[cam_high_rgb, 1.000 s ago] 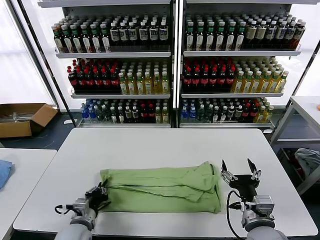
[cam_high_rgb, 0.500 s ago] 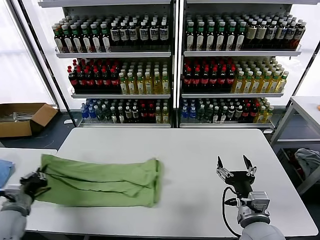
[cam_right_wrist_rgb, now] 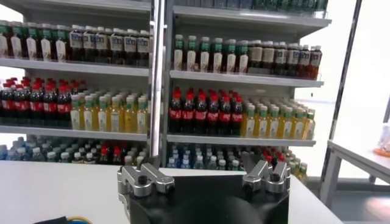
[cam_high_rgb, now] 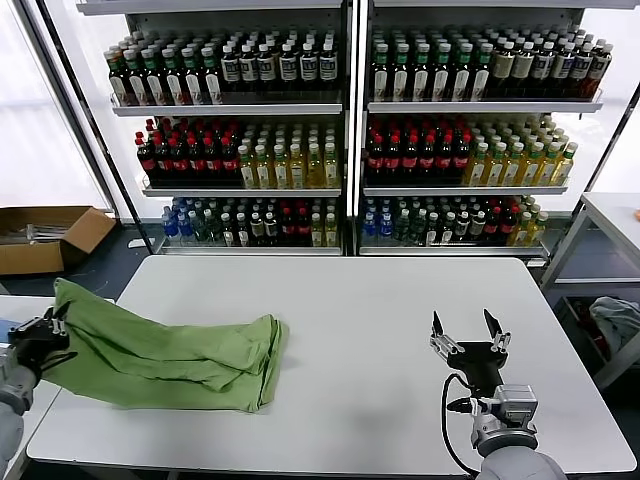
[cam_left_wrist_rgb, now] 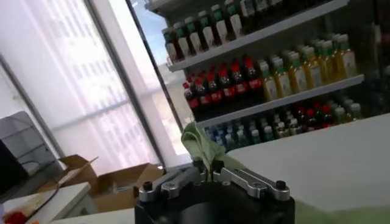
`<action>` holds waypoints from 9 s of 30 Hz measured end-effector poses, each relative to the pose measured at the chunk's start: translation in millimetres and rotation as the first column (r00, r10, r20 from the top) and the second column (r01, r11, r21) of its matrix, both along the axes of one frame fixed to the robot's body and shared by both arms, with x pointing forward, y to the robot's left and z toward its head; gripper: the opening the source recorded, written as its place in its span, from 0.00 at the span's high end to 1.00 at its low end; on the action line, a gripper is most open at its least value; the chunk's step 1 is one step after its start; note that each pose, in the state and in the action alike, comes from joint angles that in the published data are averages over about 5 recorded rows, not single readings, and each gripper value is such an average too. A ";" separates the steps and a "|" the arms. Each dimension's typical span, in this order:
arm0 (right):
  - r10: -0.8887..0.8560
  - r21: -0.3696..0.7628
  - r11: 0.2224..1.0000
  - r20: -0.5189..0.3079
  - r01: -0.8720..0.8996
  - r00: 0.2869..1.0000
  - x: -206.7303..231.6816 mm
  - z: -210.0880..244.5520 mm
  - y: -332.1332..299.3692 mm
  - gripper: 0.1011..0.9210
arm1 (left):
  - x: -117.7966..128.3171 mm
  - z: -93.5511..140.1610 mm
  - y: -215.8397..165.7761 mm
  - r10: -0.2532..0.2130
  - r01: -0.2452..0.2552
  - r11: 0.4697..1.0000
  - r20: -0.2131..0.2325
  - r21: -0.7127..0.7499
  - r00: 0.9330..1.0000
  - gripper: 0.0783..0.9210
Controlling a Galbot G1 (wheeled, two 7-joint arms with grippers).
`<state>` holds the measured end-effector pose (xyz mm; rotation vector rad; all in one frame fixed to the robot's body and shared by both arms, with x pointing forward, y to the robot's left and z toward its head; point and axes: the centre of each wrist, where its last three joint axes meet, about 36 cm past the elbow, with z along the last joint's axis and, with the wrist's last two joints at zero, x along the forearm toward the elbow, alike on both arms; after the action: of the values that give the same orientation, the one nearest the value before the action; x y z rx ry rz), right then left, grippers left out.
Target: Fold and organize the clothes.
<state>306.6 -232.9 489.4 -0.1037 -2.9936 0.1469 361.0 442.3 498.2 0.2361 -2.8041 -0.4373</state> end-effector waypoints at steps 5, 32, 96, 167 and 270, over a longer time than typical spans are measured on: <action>-0.016 0.000 1.000 -0.001 0.016 1.000 -5.4 1.8 -3.4 0.12 | 0.2 -16.6 -42.1 -0.055 0.054 0.996 -0.003 -0.069 0.999 0.97; -0.058 0.004 0.998 -0.022 0.058 0.998 -30.7 -3.9 -8.9 0.12 | 5.3 -64.2 -204.2 -0.298 0.276 0.910 -0.026 -0.311 0.954 0.97; 0.094 0.036 0.995 -0.034 -0.093 0.995 17.1 -38.1 30.4 0.12 | -6.9 -83.0 -103.0 -0.153 0.142 0.955 -0.021 -0.259 0.988 0.12; 0.093 0.022 0.995 -0.012 -0.093 0.996 8.8 -24.9 36.2 0.12 | 7.0 -16.4 75.6 0.024 -0.029 0.990 -0.045 -0.138 0.999 0.96; 0.358 0.294 0.921 -0.385 -0.255 0.851 70.2 -74.4 165.0 0.16 | -15.3 -33.3 -169.5 -0.103 0.112 0.931 0.044 -0.348 0.994 0.12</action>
<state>376.8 -67.9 415.0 0.3903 -2.5317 -0.1349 345.7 272.8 464.9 0.0092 -2.8640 0.0490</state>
